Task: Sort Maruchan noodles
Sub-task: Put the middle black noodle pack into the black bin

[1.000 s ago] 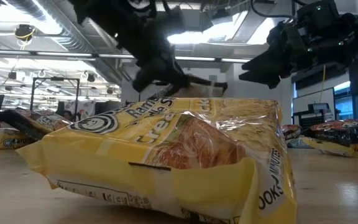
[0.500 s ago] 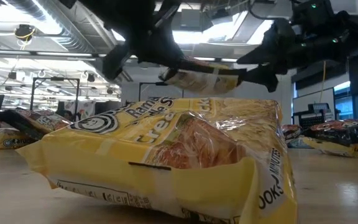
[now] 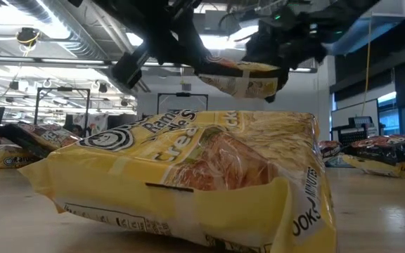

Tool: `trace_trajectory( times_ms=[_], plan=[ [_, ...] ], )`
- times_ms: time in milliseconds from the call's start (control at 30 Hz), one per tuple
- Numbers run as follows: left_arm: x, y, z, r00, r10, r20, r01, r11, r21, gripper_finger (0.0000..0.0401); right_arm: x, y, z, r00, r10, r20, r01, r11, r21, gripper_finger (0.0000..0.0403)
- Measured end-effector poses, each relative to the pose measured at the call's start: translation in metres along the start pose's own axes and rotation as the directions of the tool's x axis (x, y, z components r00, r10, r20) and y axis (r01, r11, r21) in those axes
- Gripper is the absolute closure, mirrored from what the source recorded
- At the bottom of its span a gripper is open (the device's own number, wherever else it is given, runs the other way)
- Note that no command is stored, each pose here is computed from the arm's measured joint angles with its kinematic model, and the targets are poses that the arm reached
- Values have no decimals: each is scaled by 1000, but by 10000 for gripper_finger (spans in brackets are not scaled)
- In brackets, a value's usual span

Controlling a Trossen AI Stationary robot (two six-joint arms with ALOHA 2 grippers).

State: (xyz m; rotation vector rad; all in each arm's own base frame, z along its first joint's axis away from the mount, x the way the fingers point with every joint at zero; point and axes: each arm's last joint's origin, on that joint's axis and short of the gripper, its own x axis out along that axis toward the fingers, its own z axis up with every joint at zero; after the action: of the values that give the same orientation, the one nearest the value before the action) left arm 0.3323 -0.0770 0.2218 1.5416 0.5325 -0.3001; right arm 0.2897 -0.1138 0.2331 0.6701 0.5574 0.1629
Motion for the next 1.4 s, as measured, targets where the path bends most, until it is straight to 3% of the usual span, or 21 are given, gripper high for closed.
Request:
trace_trajectory(
  times_ms=[133, 233, 533, 800, 967, 1167, 1400],
  plan=[
    [1, 0, -4, 1000, -1, -14, 2, 1000, 13, 390, 24, -5, 1, 978, 171, -120, -167, 985, 48, 157],
    [2, 0, -7, 1000, -8, -21, 8, 1000, 11, 390, 39, -8, -3, 955, 239, -175, -227, 970, 83, 157],
    [4, 0, -13, 999, -19, -33, 19, 1000, 3, 390, 55, -2, -10, 938, 264, -224, -250, 964, 89, 164],
    [5, 0, -15, 999, -25, -40, 24, 999, -34, 386, 55, -1, -10, 941, 258, -221, -250, 966, 62, 255],
    [5, 0, -15, 999, -26, -37, 22, 994, -106, 348, 54, 0, -10, 932, 282, -226, -284, 958, 22, 306],
    [2, 0, -8, 997, -6, -76, -12, 974, -228, 298, 51, -3, -9, 921, 312, -233, -311, 950, 42, 300],
    [-3, -6, -1, 973, -16, -229, -88, 895, -437, 279, 29, -16, -7, 929, 286, -236, -278, 958, 67, 307]
  ],
)
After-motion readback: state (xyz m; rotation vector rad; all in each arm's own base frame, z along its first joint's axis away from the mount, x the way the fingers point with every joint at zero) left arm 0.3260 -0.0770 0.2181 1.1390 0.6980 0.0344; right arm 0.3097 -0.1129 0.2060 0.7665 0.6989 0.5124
